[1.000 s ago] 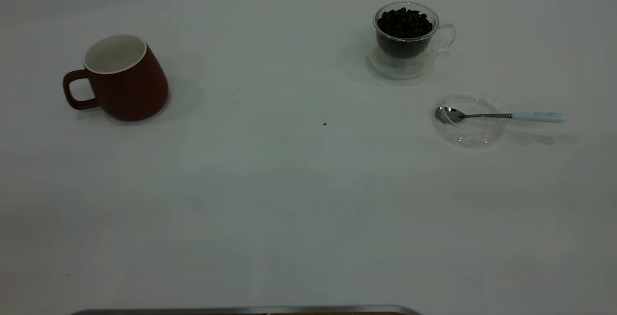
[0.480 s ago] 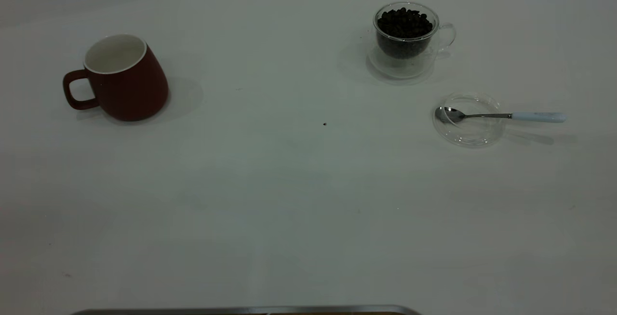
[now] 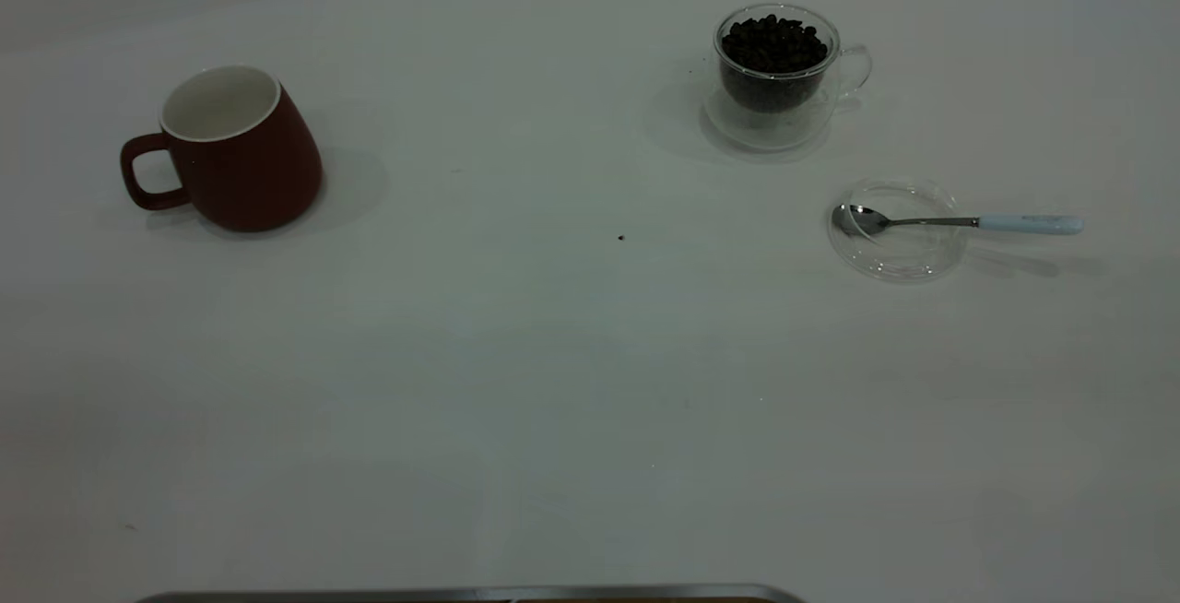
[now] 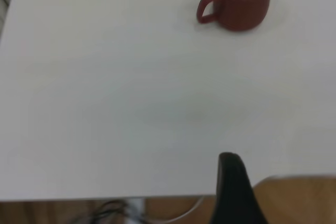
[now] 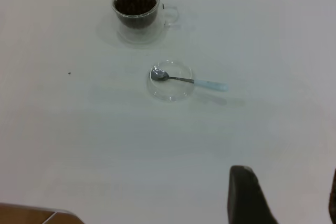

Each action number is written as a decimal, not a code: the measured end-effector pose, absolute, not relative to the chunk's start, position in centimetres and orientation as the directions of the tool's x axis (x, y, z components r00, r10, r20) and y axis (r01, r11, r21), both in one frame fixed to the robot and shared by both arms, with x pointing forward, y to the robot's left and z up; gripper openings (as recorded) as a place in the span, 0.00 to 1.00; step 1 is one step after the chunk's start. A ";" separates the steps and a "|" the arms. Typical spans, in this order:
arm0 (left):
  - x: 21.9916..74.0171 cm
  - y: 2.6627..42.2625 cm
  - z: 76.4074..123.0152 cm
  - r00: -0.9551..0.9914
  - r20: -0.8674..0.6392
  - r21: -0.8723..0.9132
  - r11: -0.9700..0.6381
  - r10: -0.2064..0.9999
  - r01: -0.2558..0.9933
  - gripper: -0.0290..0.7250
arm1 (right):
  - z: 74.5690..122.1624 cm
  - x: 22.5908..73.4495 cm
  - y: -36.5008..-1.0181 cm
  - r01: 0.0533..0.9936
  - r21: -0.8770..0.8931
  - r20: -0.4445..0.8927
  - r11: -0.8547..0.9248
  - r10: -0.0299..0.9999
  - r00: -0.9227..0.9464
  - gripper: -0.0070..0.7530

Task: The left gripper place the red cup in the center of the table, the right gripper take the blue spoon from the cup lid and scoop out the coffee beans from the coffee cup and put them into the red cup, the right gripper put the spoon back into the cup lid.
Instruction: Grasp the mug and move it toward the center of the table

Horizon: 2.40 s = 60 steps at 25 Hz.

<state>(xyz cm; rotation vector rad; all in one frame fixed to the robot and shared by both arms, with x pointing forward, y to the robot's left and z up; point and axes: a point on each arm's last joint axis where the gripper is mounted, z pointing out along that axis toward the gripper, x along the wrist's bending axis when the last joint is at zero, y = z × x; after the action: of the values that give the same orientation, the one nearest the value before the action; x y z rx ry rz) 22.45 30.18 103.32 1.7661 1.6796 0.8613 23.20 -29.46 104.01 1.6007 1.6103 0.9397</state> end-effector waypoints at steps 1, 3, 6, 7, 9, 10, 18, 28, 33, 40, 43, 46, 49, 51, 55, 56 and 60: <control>22.7 30.3 103.5 0.032 0.113 0.748 -0.106 0.993 0.655 0.75 | 104.0 23.2 -29.5 0.516 0.857 0.028 -0.013 0.999 -0.022 0.56; 23.8 30.6 104.2 0.057 0.159 0.712 -0.155 0.986 0.685 0.75 | 104.0 23.2 -29.5 0.516 0.857 0.028 -0.013 0.999 -0.022 0.56; 26.4 31.2 105.1 0.096 0.234 0.615 -0.223 0.968 0.757 0.75 | 104.0 23.2 -29.5 0.516 0.857 0.028 -0.013 0.999 -0.022 0.56; 27.5 31.4 105.2 0.124 0.262 0.562 -0.256 0.957 0.786 0.75 | 104.0 23.2 -29.5 0.516 0.857 0.028 -0.013 0.999 -0.022 0.56; 29.8 31.6 105.1 0.197 0.306 0.464 -0.326 0.932 0.824 0.75 | 104.0 23.2 -29.5 0.516 0.857 0.028 -0.013 0.999 -0.022 0.56; 31.0 31.6 104.9 0.236 0.317 0.411 -0.357 0.918 0.839 0.75 | 104.0 23.2 -29.5 0.516 0.857 0.028 -0.013 0.999 -0.022 0.56; 39.6 31.4 103.2 0.527 0.323 0.145 -0.591 0.787 0.794 0.75 | 104.0 23.2 -29.5 0.516 0.857 0.028 -0.013 0.999 -0.022 0.56; 51.5 31.1 100.4 0.621 0.237 0.001 -0.640 0.747 0.769 0.75 | 104.0 23.2 -29.5 0.516 0.857 0.028 -0.013 0.999 -0.022 0.56; 55.8 31.0 97.7 0.689 0.195 -0.062 -0.692 0.698 0.719 0.75 | 104.0 23.2 -29.5 0.516 0.857 0.028 -0.013 0.999 -0.022 0.56; 60.5 30.8 93.3 0.793 0.157 -0.103 -0.789 0.589 0.606 0.75 | 104.0 23.2 -29.5 0.516 0.857 0.028 -0.013 0.999 -0.022 0.56; 61.9 30.7 91.8 0.834 0.168 -0.092 -0.834 0.526 0.545 0.75 | 104.0 23.2 -29.5 0.516 0.857 0.028 -0.013 0.999 -0.022 0.56; 62.8 30.5 90.4 0.868 0.186 -0.077 -0.874 0.460 0.480 0.75 | 104.0 23.2 -29.5 0.516 0.857 0.028 -0.013 0.999 -0.022 0.56; 63.3 30.4 88.7 0.887 0.191 -0.070 -0.896 0.420 0.439 0.75 | 104.0 23.2 -29.5 0.516 0.857 0.028 -0.013 0.999 -0.022 0.56; 63.5 30.4 87.7 0.892 0.192 -0.066 -0.901 0.410 0.429 0.75 | 104.0 23.2 -29.5 0.516 0.857 0.028 -0.013 0.999 -0.022 0.56; 63.8 30.3 86.2 0.902 0.198 -0.058 -0.914 0.384 0.402 0.75 | 104.0 23.2 -29.5 0.516 0.857 0.028 -0.013 0.999 -0.022 0.56; 64.0 30.2 86.1 0.902 0.205 -0.052 -0.915 0.381 0.399 0.75 | 104.0 23.2 -29.5 0.516 0.857 0.028 -0.013 0.999 -0.022 0.56; 64.3 30.1 85.4 0.899 0.229 -0.032 -0.920 0.373 0.390 0.75 | 104.0 23.2 -29.5 0.516 0.857 0.028 -0.013 0.999 -0.022 0.56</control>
<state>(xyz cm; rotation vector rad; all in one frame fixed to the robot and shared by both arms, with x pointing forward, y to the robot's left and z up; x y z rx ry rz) 64.33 30.07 85.39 3.1368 0.6307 0.3543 23.20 -29.46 104.01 1.6007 1.6103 0.9397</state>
